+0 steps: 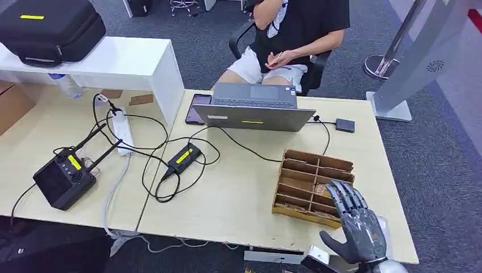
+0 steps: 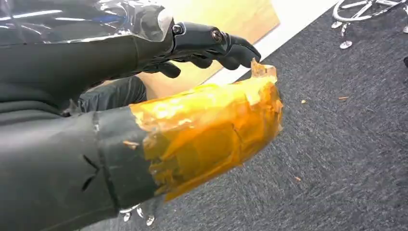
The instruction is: Pass the card to the sensor for recognition and then transmit it.
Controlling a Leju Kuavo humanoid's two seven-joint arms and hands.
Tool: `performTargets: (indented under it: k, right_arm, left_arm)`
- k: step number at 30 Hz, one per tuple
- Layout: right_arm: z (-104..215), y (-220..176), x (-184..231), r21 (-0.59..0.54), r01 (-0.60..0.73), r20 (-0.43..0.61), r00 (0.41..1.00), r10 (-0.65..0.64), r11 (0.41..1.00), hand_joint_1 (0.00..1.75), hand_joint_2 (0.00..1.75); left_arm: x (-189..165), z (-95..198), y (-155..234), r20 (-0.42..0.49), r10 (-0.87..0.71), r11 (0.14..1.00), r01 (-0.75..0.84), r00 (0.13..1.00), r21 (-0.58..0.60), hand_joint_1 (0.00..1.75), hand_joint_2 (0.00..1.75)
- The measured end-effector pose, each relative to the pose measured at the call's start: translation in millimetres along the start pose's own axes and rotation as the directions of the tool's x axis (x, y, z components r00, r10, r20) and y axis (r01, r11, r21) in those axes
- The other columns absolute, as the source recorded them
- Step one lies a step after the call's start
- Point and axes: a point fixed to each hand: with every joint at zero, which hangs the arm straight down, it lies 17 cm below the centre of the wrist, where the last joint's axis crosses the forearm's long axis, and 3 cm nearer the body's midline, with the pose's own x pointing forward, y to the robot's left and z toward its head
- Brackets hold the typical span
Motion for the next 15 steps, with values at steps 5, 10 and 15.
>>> performTargets:
  k: [5,10,15]
  right_arm:
    - [0,8,-14,0.034,-0.028,-0.039,0.999,0.03,0.999,0.0,1.75]
    - [1,14,-20,0.05,-0.039,-0.051,0.998,0.041,0.998,0.33,1.75]
    - [0,18,-19,0.059,-0.038,-0.049,0.998,0.041,0.998,1.5,1.75]
  left_arm:
    - [0,0,0,0.002,-0.002,1.0,0.002,1.0,0.0,0.0,0.0]
    - [0,0,0,0.001,-0.002,1.0,0.002,1.0,0.0,0.0,0.0]
    - [0,0,0,0.0,0.0,1.0,0.0,1.0,0.0,0.0,0.0]
